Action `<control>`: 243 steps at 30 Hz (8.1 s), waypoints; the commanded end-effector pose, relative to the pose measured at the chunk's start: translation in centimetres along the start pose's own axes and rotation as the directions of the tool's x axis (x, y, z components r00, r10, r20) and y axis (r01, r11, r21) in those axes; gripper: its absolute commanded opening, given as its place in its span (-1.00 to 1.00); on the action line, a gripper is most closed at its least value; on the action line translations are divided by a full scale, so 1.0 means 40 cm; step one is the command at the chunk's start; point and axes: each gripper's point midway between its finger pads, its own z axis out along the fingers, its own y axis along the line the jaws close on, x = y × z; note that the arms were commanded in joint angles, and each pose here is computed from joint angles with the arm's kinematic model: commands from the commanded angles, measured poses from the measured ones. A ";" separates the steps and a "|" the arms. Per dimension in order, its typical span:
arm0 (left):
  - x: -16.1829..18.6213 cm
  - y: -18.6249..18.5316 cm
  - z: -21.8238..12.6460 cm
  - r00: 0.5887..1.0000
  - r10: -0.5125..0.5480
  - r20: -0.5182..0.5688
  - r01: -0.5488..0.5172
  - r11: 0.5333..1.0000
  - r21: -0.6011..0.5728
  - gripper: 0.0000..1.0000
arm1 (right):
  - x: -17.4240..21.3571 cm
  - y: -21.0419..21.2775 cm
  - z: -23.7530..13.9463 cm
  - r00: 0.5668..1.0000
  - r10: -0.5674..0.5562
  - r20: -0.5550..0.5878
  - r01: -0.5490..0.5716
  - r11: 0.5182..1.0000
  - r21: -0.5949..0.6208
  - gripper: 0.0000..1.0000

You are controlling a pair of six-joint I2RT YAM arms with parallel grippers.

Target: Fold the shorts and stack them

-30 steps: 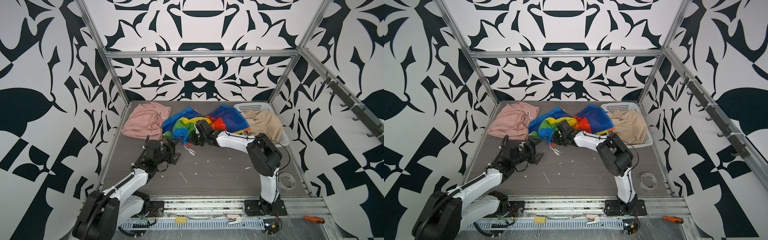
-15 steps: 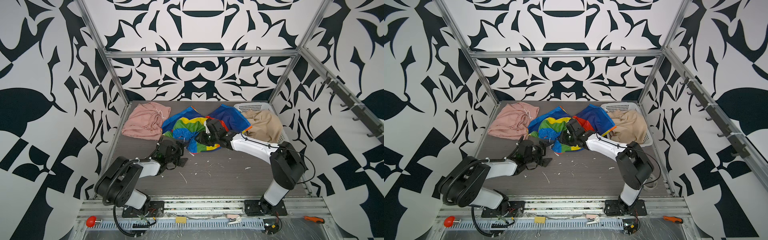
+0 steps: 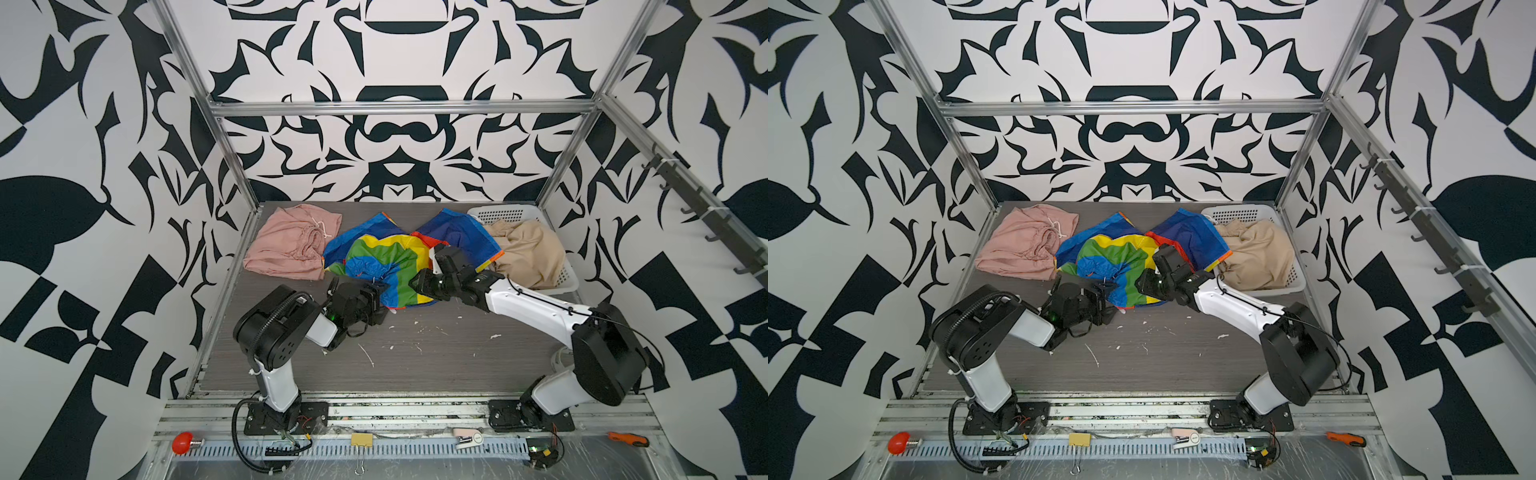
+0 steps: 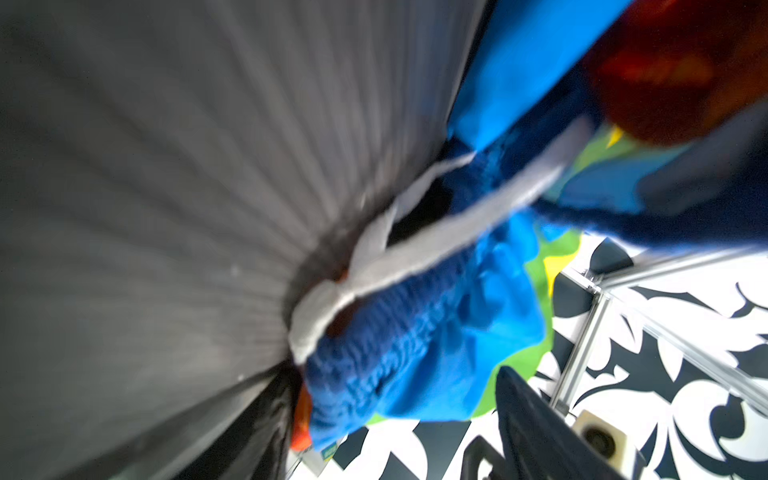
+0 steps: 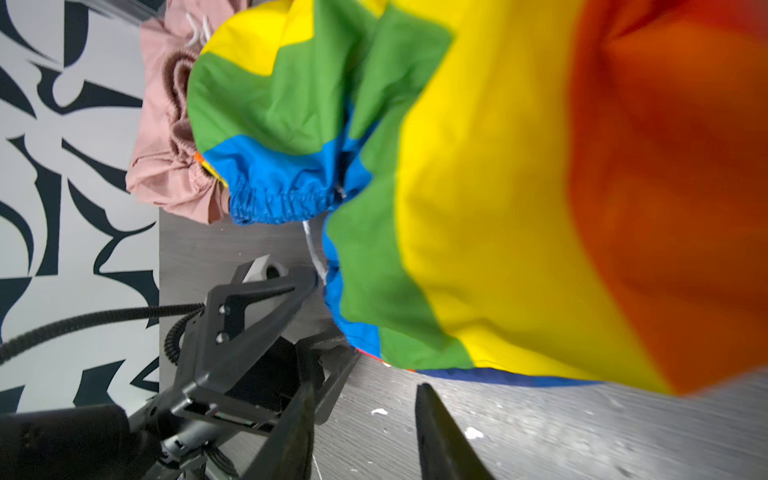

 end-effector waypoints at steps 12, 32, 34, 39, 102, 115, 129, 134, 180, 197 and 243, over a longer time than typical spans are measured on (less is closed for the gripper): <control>-0.037 0.022 0.011 0.992 0.105 0.063 -0.105 0.994 -0.002 -0.58 | -0.037 -0.014 -0.056 0.998 -0.004 0.062 0.005 1.000 -0.019 -0.16; -0.004 -0.122 -0.102 0.885 0.464 0.035 -0.455 0.879 -0.140 -0.98 | -0.037 -0.061 -0.098 0.998 -0.019 0.066 0.019 1.000 0.010 -0.16; -0.011 -0.131 -0.115 0.875 0.482 0.042 -0.471 0.869 -0.151 -0.89 | -0.040 -0.067 -0.106 0.997 -0.019 0.071 0.019 1.000 0.013 -0.17; -0.009 -0.128 -0.111 0.869 0.494 -0.004 -0.487 0.855 -0.180 -0.46 | -0.037 -0.076 -0.110 0.997 -0.015 0.072 0.014 1.000 0.016 -0.17; -0.036 -0.376 -0.323 0.697 0.713 0.077 -0.700 0.699 -0.147 -1.00 | 0.102 -0.418 -0.040 0.969 0.210 0.132 -0.242 0.915 0.323 -0.17; -0.041 -0.442 -0.368 0.614 0.780 0.120 -0.761 0.625 -0.175 -1.00 | -0.084 -0.246 -0.070 0.976 0.089 0.199 -0.137 0.961 0.242 -1.00; 0.002 -0.973 -0.518 0.171 0.932 0.321 -0.901 0.279 -0.332 -1.00 | -0.637 0.130 -0.567 0.799 -0.023 0.601 0.035 0.999 -0.009 -1.00; 0.173 -1.094 -0.598 0.019 0.921 0.390 -0.957 0.130 -0.260 -1.00 | -0.648 0.279 -0.813 0.685 -0.092 0.723 0.187 0.981 -0.052 -1.00; -0.379 -0.596 -0.125 0.631 0.769 -0.108 -0.745 0.560 -0.363 -1.00 | -0.995 0.012 -0.492 0.802 -0.158 0.576 0.134 0.987 0.085 -1.00; -0.454 -0.451 -0.280 0.733 0.675 0.080 -0.614 0.708 -0.349 -1.00 | -0.158 -0.175 -0.235 0.992 -0.070 0.109 0.057 0.992 0.113 -1.00; -0.348 0.055 -0.362 0.852 0.523 0.014 -0.455 0.754 -0.475 -1.00 | 0.211 -0.465 -0.136 0.992 0.105 -0.074 -0.072 0.929 0.362 -1.00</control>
